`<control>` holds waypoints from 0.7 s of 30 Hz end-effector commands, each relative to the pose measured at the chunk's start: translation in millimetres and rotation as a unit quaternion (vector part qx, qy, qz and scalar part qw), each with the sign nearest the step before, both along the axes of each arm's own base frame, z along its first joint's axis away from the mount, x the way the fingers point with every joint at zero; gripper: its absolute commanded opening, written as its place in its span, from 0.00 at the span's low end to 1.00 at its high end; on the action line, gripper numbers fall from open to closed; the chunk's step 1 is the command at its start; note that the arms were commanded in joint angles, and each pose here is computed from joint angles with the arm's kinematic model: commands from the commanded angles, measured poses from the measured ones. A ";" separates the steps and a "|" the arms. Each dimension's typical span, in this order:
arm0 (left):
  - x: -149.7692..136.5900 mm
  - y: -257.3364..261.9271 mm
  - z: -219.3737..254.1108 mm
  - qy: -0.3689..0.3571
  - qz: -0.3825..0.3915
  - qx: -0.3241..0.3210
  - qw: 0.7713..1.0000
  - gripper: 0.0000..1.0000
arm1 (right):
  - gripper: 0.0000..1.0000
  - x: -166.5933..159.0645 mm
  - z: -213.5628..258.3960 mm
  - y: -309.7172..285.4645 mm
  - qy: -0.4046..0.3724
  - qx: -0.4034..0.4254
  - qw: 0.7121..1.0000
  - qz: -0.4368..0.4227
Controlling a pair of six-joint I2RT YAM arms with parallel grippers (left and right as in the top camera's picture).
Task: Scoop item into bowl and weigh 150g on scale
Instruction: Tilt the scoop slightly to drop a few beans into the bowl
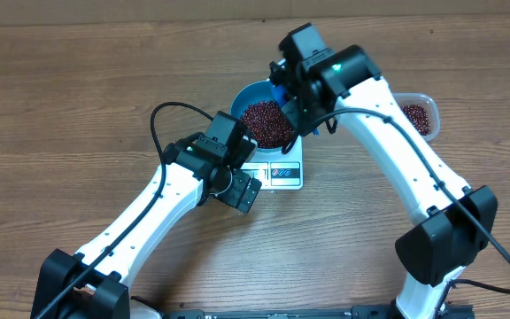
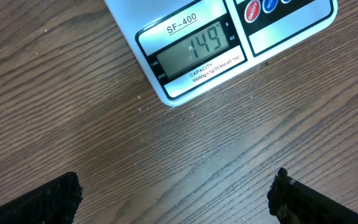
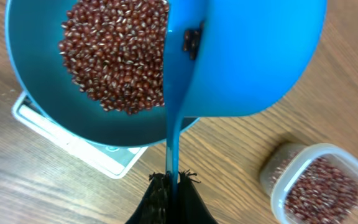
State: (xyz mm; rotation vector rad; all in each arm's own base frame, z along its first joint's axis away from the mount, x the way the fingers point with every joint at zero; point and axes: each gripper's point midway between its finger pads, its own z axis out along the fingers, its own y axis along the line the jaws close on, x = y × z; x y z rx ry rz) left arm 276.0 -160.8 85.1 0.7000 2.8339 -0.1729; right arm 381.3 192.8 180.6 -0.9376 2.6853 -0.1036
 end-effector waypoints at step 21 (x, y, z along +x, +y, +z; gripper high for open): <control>2.2 1.8 6.4 -0.012 -0.006 0.000 1.000 0.99 | 0.04 5.2 29.4 2.0 -0.060 -0.012 0.998 -0.014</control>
